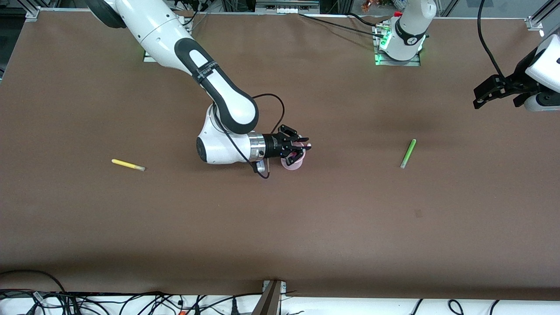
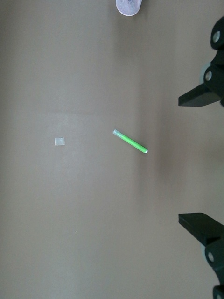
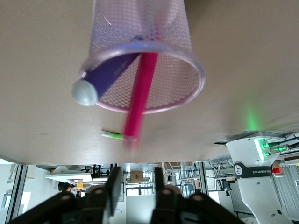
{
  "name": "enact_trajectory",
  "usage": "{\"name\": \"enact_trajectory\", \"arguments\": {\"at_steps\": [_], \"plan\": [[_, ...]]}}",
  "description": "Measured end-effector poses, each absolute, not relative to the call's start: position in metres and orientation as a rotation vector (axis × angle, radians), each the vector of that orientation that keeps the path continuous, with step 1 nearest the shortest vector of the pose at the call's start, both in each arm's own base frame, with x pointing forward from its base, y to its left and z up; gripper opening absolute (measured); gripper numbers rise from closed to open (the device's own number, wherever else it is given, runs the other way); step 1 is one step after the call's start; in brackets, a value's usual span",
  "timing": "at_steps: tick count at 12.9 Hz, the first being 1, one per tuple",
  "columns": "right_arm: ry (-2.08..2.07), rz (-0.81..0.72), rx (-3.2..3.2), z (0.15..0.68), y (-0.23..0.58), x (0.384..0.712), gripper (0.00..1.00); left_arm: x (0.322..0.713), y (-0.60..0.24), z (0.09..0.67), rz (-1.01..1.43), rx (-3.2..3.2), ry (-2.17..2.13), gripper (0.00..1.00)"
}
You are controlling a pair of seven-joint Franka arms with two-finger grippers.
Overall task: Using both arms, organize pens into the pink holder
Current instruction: 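Open the right gripper to release the pink marker in the holder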
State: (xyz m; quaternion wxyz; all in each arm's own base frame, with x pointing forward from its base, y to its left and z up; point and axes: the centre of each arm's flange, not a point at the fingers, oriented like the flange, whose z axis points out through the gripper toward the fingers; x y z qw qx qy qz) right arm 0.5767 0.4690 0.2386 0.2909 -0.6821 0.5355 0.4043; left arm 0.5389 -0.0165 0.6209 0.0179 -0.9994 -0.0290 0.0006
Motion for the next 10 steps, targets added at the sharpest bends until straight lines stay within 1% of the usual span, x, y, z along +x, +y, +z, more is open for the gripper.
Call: {"name": "enact_trajectory", "arguments": {"at_steps": [4,5,6,10], "plan": [[1.42,1.061,-1.811,0.242,0.462,0.585,0.9,0.539,-0.016,0.621,0.002,-3.104,-0.09,1.0],[1.411,1.049,-1.812,0.247,0.46,0.588,0.99,0.539,-0.016,0.621,0.002,-3.104,-0.091,1.0],[1.389,1.018,-1.837,0.255,0.457,0.592,1.0,0.539,-0.016,0.621,0.002,-3.104,-0.091,1.0],[1.271,0.788,-2.052,0.311,0.435,0.61,1.0,0.539,-0.016,0.621,0.005,-3.104,-0.092,1.0]]}}
